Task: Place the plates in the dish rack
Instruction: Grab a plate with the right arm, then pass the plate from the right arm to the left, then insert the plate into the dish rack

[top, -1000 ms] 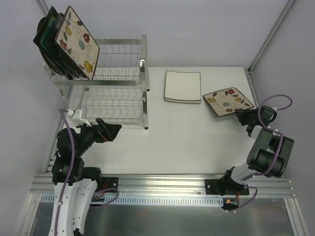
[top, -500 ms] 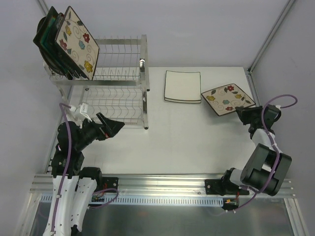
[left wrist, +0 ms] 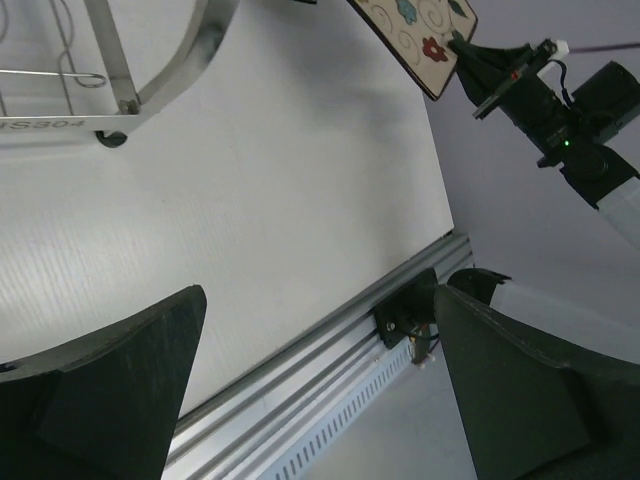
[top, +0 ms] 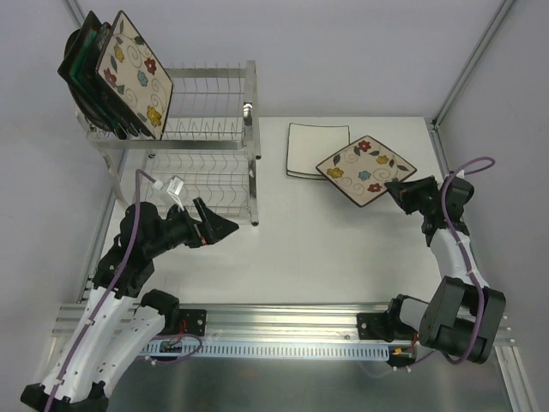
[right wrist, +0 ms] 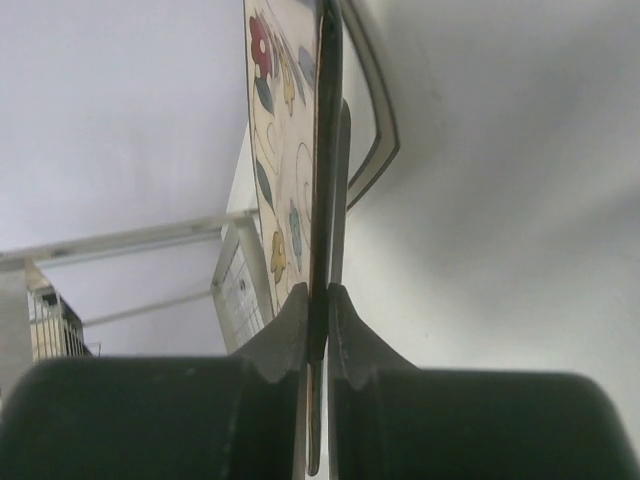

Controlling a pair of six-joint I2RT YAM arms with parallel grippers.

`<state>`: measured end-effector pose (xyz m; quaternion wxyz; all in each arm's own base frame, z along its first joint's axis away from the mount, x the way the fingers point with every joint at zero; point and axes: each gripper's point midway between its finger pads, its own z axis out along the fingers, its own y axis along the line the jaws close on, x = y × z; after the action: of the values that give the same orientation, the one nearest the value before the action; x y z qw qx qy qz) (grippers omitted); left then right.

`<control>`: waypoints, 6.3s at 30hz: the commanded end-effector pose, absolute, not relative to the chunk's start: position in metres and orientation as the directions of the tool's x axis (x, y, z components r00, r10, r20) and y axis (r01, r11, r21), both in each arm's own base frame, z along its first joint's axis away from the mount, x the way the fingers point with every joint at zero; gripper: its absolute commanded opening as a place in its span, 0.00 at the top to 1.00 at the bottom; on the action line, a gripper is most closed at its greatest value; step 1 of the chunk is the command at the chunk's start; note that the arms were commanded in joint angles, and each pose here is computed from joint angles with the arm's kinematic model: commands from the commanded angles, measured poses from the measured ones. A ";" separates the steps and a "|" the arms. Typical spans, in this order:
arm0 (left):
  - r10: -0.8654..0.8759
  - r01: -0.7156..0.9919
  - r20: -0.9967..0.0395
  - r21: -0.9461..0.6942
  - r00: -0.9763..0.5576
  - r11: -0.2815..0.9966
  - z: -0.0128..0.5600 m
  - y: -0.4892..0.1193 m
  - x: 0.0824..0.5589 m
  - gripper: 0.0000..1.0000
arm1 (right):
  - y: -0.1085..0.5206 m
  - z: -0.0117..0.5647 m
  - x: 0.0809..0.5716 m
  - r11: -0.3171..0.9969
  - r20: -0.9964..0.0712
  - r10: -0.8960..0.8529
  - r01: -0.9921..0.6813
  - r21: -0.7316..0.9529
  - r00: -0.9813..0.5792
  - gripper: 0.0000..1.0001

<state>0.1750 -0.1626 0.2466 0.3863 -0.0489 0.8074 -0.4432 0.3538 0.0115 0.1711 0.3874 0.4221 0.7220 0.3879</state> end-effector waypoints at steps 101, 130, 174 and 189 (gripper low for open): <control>-0.422 0.547 -0.590 -0.804 -0.688 0.231 0.326 -0.269 0.188 1.00 | 0.187 0.306 0.205 0.403 -0.615 0.136 -0.523 0.751 -0.777 0.90; -0.332 0.851 -0.856 -0.478 -0.396 0.218 0.409 -0.271 0.174 1.00 | 0.089 0.233 0.245 0.829 -0.520 0.375 0.025 0.559 -0.767 0.00; -0.561 0.696 -0.704 -0.132 0.436 0.706 0.686 -0.191 0.288 1.00 | 0.087 0.186 0.254 0.731 -0.363 0.479 0.134 0.669 -0.800 0.00; -0.323 0.348 -0.606 -0.080 0.727 0.934 0.714 -0.094 0.273 1.00 | 0.090 0.188 0.259 0.721 -0.348 0.472 0.128 0.681 -0.810 0.00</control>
<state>0.3834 -0.1647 0.5648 0.7913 0.0781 0.5668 -0.2154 0.2485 0.0882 0.1710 0.2326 0.1877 0.8990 0.3200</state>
